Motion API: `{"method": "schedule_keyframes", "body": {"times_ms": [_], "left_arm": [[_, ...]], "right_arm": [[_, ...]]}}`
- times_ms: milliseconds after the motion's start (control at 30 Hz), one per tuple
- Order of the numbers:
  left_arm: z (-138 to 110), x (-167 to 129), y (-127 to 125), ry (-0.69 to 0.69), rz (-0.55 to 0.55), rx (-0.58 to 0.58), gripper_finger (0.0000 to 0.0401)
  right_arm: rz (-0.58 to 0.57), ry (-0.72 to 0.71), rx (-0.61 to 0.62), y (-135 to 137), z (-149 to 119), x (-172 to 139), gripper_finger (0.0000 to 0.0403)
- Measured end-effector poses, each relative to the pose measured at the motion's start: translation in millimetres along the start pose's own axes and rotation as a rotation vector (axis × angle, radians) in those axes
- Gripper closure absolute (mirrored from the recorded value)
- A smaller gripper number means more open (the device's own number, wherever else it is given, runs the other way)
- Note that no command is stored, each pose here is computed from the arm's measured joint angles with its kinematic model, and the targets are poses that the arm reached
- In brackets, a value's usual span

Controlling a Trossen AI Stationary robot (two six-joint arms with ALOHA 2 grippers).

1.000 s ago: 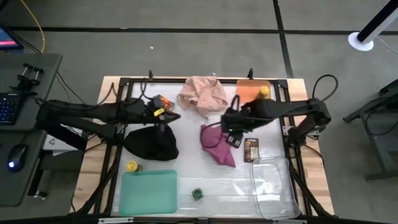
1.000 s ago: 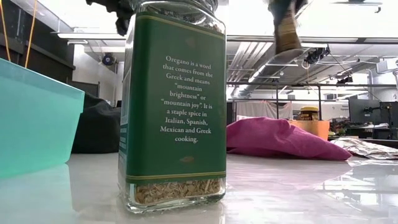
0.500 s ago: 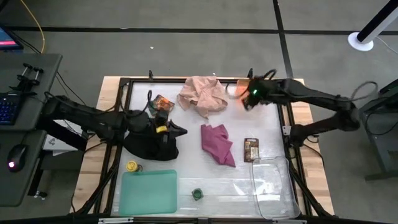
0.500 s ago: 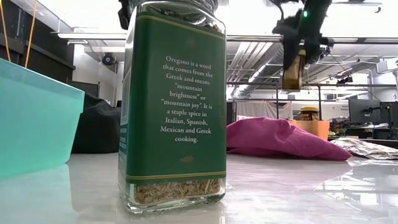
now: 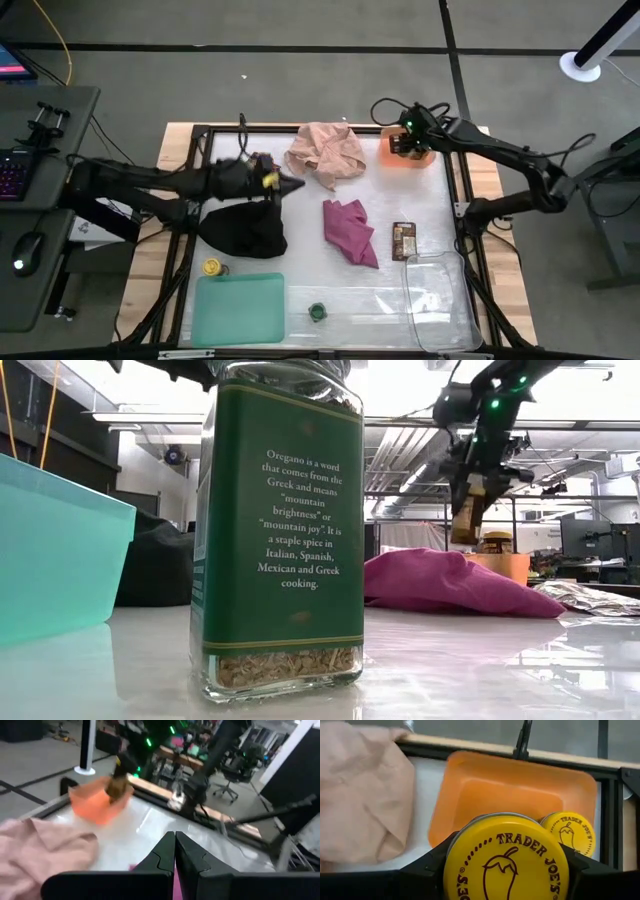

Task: Sort spices by type
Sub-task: Put the top yellow seasoning bottle into the orange bin

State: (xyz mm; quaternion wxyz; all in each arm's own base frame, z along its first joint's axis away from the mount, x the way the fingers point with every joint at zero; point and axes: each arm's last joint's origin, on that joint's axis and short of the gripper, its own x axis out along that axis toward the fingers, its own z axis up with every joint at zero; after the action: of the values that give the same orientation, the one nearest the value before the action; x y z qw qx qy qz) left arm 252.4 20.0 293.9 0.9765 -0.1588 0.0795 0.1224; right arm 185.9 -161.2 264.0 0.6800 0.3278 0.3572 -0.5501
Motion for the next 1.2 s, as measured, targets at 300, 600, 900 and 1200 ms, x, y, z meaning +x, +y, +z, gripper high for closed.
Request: {"method": "schedule_keyframes", "body": {"times_ms": [300,600,900,1200], "left_arm": [[20,1,58,-0.022,0.013,-0.039,0.0401],[25,-1,76,-0.045,0.08,-0.053,0.0401],[27,-3,82,-0.051,0.104,-0.057,0.0401],[27,-3,82,-0.049,0.104,-0.041,0.0401]], "right_arm": [[-0.087,0.092,0.049,9,0,34,0.0197],[-0.171,0.129,0.038,4,-4,39,0.0197],[-0.131,0.17,-0.001,1,-2,40,0.0197],[-0.121,0.185,-0.003,1,-3,40,0.0068]]}}
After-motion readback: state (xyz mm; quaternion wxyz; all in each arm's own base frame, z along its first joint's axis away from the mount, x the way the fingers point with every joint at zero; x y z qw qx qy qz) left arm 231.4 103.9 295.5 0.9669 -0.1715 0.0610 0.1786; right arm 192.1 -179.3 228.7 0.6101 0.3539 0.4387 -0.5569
